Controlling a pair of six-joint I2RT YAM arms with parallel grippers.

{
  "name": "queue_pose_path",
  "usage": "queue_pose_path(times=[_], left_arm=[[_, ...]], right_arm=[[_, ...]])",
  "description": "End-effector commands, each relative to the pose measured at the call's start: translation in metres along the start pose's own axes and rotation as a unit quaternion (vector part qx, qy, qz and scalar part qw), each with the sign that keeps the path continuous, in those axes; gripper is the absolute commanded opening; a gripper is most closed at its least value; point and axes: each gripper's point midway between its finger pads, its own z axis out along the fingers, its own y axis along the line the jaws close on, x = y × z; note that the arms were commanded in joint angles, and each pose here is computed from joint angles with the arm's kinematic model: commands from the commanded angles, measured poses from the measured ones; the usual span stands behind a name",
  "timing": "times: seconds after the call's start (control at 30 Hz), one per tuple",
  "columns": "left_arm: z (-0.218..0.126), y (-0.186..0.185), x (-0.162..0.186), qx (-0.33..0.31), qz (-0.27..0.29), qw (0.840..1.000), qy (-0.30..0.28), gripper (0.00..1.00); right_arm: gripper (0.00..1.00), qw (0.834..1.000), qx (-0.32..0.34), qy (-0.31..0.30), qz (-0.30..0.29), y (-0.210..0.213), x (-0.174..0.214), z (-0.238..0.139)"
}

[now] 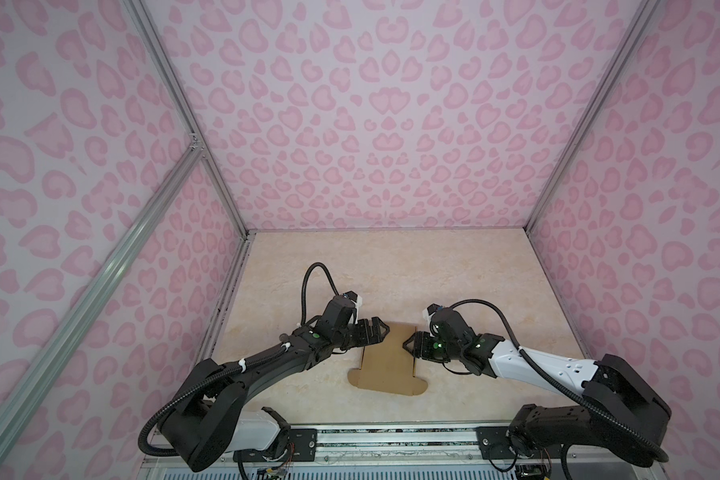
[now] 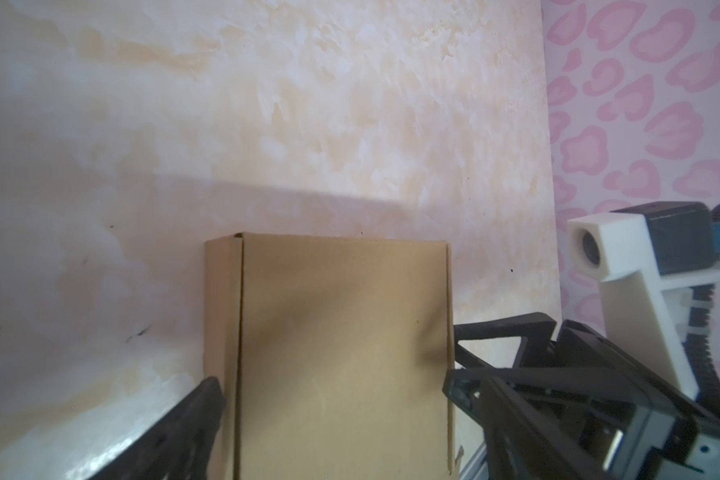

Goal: Fold the paper box

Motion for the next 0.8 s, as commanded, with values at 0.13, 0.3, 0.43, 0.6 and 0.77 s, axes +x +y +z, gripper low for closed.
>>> queue_pose_path(times=[0.13,0.3,0.43,0.6,0.77], left_arm=[[0.01,-0.018,0.007,0.062,-0.03,0.998,0.005,0.99],[0.013,-0.024,0.014,0.076,-0.035,0.996,0.007,0.99],[0.01,-0.032,0.013,0.088,-0.034,0.996,-0.003,0.99],[0.01,-0.039,0.014,0.097,-0.036,0.995,-0.003,0.99],[0.011,-0.04,0.014,0.102,-0.039,0.994,-0.003,0.99]], right_arm=[[0.54,1.0,-0.028,-0.009,0.005,0.015,-0.003,0.01],[0.53,0.999,-0.03,-0.011,0.005,0.019,-0.003,0.012],[0.53,0.999,-0.036,-0.008,0.002,0.025,-0.002,0.017],[0.52,0.999,-0.047,-0.005,-0.004,0.038,-0.003,0.024],[0.52,0.998,-0.055,-0.002,-0.008,0.047,-0.003,0.028]])
